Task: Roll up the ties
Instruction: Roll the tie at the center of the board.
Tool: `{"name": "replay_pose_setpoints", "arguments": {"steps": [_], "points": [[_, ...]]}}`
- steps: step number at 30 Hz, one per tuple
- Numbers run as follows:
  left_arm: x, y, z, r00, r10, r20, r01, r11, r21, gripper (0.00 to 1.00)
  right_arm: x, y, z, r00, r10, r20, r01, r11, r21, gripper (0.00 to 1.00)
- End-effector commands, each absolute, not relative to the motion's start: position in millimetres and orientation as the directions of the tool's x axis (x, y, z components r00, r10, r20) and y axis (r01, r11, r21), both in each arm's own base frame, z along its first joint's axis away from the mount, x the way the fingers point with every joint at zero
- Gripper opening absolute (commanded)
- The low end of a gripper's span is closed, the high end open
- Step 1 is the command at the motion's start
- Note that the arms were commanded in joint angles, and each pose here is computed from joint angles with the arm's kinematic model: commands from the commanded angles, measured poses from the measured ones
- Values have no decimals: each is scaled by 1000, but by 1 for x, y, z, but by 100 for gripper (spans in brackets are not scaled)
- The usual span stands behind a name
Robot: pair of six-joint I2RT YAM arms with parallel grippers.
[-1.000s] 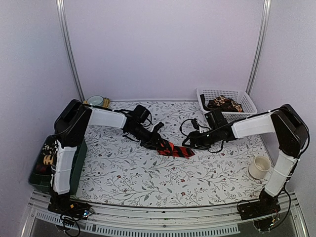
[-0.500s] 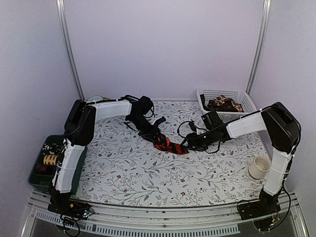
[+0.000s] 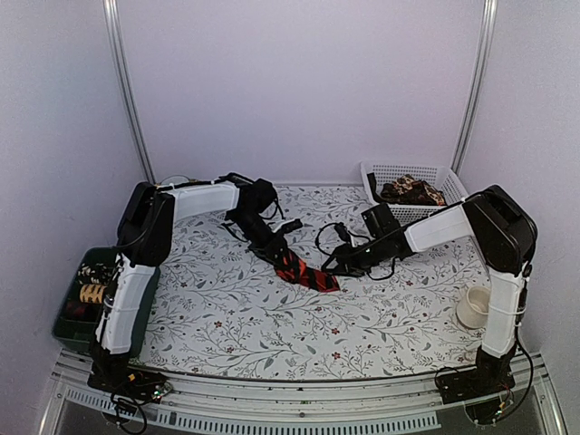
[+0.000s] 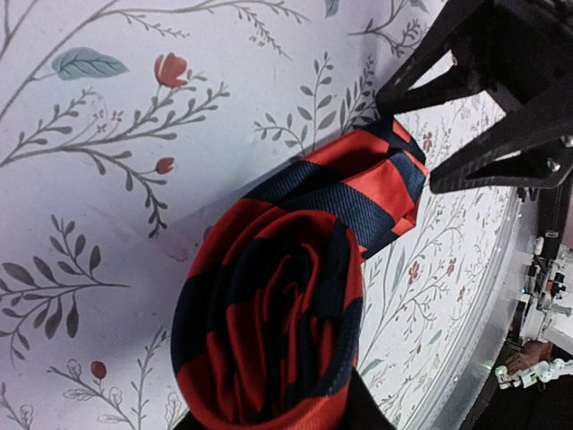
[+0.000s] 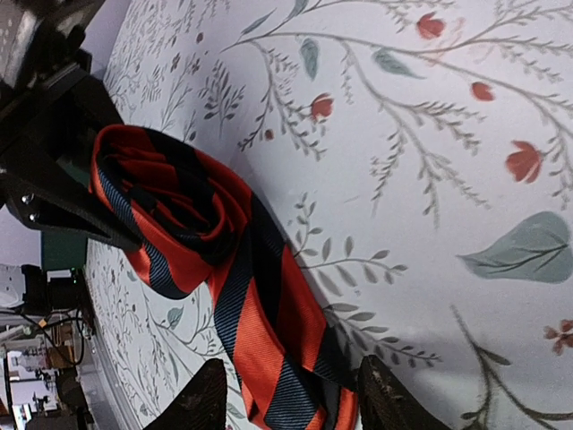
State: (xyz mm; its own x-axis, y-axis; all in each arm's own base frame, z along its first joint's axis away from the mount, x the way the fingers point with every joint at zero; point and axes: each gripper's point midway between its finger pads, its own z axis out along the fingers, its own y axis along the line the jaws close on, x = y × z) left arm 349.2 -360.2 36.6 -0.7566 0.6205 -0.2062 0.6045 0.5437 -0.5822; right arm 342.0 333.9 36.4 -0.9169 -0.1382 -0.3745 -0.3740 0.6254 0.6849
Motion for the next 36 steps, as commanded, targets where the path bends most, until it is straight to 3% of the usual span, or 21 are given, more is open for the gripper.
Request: {"name": "replay_pose_setpoints", "arguments": {"steps": [1,9,17,25,36], "points": [[333,-349,44,-725,664,-185,624,518,-585,0,292,355,12,-919,-263,-292,-392,557,732,47],[336,-333,37,-705,696,-140,674,595,-437,0,240,364,14,-909,-326,-258,-405,552,729,41],[339,-340,29,-647,754,-109,761,634,-134,0,251,342,25,-910,-257,-324,-410,668,621,39],[344,-339,37,-604,794,-64,779,605,163,2,266,322,47,-900,-178,-399,-395,722,568,57],[336,-343,17,-617,786,43,733,554,396,9,268,286,86,-873,-62,-484,-366,739,565,59]]}}
